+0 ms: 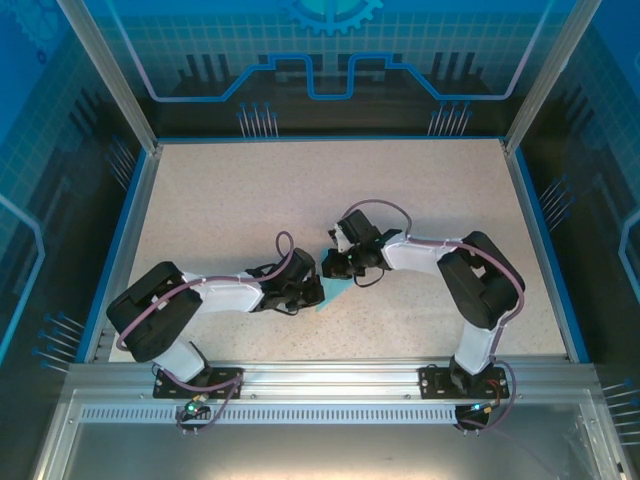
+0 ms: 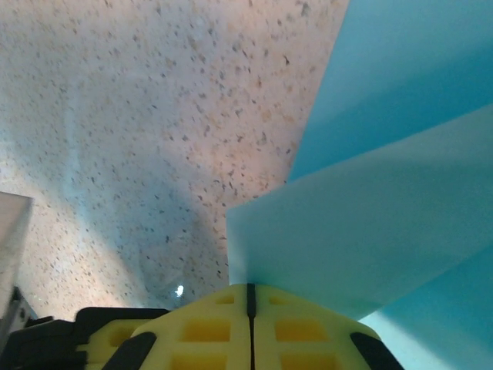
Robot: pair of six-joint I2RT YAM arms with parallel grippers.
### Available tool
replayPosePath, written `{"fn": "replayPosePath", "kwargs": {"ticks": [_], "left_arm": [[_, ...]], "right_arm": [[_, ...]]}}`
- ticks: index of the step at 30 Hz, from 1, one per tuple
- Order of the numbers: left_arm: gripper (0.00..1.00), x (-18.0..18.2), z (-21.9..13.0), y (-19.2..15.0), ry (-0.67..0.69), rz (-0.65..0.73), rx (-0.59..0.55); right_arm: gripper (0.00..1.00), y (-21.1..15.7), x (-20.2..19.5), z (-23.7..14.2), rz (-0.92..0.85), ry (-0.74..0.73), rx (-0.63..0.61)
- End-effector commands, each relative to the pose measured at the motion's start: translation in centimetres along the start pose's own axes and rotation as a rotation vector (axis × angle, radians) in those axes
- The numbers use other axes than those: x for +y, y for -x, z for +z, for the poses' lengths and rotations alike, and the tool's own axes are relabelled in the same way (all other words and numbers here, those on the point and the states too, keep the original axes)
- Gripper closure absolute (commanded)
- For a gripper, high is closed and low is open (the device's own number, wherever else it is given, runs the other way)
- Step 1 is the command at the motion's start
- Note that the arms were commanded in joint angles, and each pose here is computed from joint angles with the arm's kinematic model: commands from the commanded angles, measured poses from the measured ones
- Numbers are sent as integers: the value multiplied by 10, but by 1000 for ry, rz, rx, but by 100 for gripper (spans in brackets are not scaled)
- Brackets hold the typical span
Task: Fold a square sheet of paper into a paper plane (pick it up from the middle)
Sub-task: Fourth fold the wing at the center of the table.
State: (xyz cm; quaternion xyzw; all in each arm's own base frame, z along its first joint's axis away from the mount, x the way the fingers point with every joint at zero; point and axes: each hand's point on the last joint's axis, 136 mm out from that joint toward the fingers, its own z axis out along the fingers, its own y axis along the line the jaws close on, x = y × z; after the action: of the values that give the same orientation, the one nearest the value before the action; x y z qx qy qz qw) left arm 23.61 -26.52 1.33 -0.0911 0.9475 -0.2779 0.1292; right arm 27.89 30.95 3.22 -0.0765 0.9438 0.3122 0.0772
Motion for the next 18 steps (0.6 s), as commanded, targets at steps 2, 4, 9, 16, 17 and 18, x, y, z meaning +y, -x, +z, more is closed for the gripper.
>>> {"fn": "replayPosePath", "kwargs": {"ticks": [2, 4, 9, 16, 17, 18], "left_arm": [[100, 36, 8, -17, 117, -37, 57], [100, 37, 8, -18, 121, -38, 61], [100, 43, 8, -23, 145, -38, 83], [100, 59, 5, -37, 202, -23, 140], [100, 61, 5, -39, 208, -21, 148], [100, 62, 5, -41, 212, -18, 154]], "right_arm": [[98, -21, -9, 16, -5, 3, 76], [98, -25, -14, 20, -3, -1, 84], [98, -29, -32, 28, -5, -23, 87], [98, -11, -47, 22, 11, -21, 22], [97, -6, -47, 19, 9, -21, 11], [97, -3, -47, 17, 8, -20, 3]]}}
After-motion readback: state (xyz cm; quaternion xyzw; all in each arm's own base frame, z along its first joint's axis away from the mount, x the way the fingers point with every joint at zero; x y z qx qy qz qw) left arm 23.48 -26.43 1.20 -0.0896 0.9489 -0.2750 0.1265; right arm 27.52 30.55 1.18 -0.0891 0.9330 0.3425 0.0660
